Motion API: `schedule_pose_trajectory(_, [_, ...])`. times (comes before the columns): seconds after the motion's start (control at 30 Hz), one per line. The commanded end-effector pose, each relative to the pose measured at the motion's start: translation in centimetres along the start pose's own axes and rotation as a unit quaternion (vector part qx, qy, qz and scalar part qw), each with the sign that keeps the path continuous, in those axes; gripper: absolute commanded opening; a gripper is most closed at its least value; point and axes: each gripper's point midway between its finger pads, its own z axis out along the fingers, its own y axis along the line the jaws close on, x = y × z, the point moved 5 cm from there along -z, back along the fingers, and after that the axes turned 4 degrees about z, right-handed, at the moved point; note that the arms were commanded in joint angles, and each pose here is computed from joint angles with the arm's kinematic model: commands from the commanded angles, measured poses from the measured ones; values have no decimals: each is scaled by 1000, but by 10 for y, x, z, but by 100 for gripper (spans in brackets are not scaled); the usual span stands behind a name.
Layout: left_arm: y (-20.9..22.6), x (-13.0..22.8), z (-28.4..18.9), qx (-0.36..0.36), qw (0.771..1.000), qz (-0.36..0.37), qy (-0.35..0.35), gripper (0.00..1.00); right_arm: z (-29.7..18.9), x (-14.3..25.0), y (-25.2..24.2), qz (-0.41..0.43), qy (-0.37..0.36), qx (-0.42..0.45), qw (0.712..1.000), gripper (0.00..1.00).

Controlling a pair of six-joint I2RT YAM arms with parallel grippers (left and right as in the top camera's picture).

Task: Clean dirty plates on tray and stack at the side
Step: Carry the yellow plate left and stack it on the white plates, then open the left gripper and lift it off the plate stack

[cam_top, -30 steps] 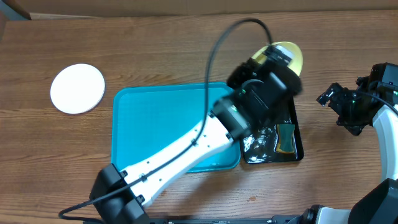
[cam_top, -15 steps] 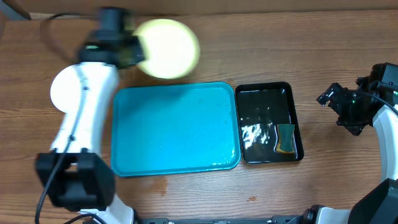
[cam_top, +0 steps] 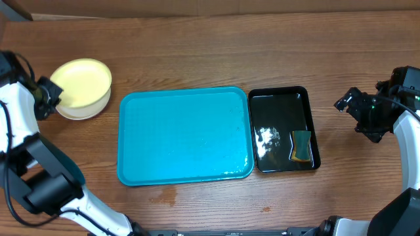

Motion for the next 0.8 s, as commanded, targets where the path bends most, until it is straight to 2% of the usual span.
schedule_pose_trajectory(0.0, [19, 1, 30, 2, 999, -30, 30, 4, -8, -6, 4, -2, -18, -6, 1000, 100])
schedule_pose_trajectory(0.17, [20, -6, 44, 41, 998, -41, 27, 4, -8, -6, 4, -3, -18, -7, 1000, 100])
schedule_pose_trajectory(0.2, [18, -8, 44, 46, 998, -40, 23, 12, -8, -6, 4, -2, -18, -6, 1000, 100])
schedule_pose_trajectory(0.27, [13, -11, 43, 65, 997, -35, 18, 40, -8, -6, 4, -3, -18, -7, 1000, 100])
schedule_pose_trajectory(0.33, [5, -11, 42, 93, 995, -32, 20, 63, -8, -6, 4, -3, -18, -7, 1000, 100])
schedule_pose_trajectory(0.37, [2, -11, 41, 106, 994, -32, 22, 73, -8, -6, 4, -3, -18, -7, 1000, 100])
schedule_pose_trajectory(0.4, [-2, -11, 40, 123, 992, -32, 25, 78, -8, -6, 4, -3, -18, -7, 1000, 100])
schedule_pose_trajectory(0.47, [-11, -10, 37, 157, 987, -30, 33, 82, -8, -6, 4, -2, -18, -6, 1000, 100])
schedule_pose_trajectory(0.63, [-39, -9, 19, 269, 961, -22, 56, 83, -8, -6, 4, -2, -18, -7, 1000, 100])
schedule_pose_trajectory(0.77, [-67, -5, 7, 333, 941, 16, 63, 84, -8, -6, 4, -3, -18, -7, 1000, 100])
